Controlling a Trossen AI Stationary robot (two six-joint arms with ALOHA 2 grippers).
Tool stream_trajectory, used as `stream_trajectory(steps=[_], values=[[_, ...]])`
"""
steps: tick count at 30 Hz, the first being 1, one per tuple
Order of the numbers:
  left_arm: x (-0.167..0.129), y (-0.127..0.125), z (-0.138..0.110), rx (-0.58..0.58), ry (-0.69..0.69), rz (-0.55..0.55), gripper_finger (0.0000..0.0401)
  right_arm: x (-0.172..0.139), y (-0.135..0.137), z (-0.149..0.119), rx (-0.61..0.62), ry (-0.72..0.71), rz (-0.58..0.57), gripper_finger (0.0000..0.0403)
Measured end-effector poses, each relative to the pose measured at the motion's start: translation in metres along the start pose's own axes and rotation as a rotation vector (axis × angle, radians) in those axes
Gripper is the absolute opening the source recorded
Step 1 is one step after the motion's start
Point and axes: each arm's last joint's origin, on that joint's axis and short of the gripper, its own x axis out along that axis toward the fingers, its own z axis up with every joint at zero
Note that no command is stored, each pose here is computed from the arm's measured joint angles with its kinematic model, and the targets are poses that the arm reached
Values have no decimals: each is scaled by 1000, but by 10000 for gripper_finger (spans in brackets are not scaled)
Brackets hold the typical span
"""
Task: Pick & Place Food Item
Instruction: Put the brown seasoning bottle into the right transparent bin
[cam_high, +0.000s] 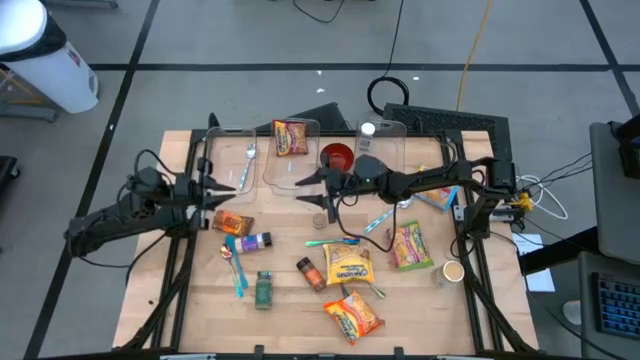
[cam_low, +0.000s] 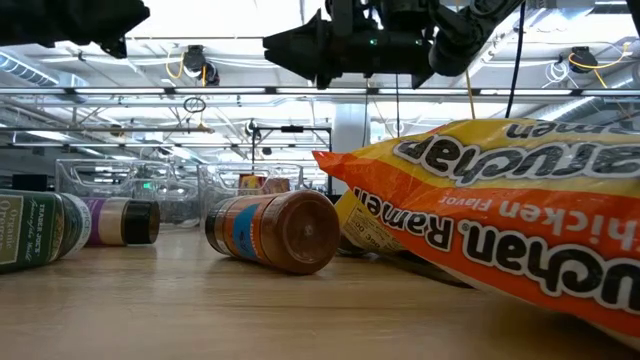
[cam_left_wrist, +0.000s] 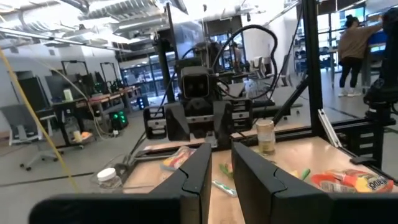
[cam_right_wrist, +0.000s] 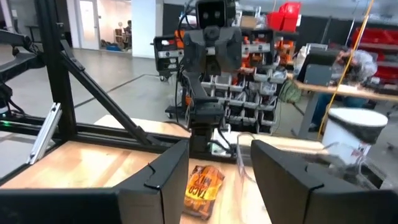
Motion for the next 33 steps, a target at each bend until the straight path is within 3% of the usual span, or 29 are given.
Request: stream_trajectory(steps=[4,9,11,18,22,27,33], values=[[5,3,3,-55,-27,22,72,0,0,4,-23,-37,-4,165],[10,12,-1,-169,15,279,72,0,-1,5,-27,-48,-5,165],[14,13,-7,-193,74,306,72,0,-1,5,-26,-47,-5,165],[21,8,-11,-171,104,78,72,0,0,2,-15,-17,0,165],[21,3,-15,-190,147,4,72,-4,4,1,-36,96,21,165],[21,-5,-23,-239,236,-54,72,-14,19,-5,-52,315,91,165],[23,-14,-33,-278,357,-10,72,-20,28,-16,0,479,129,165]])
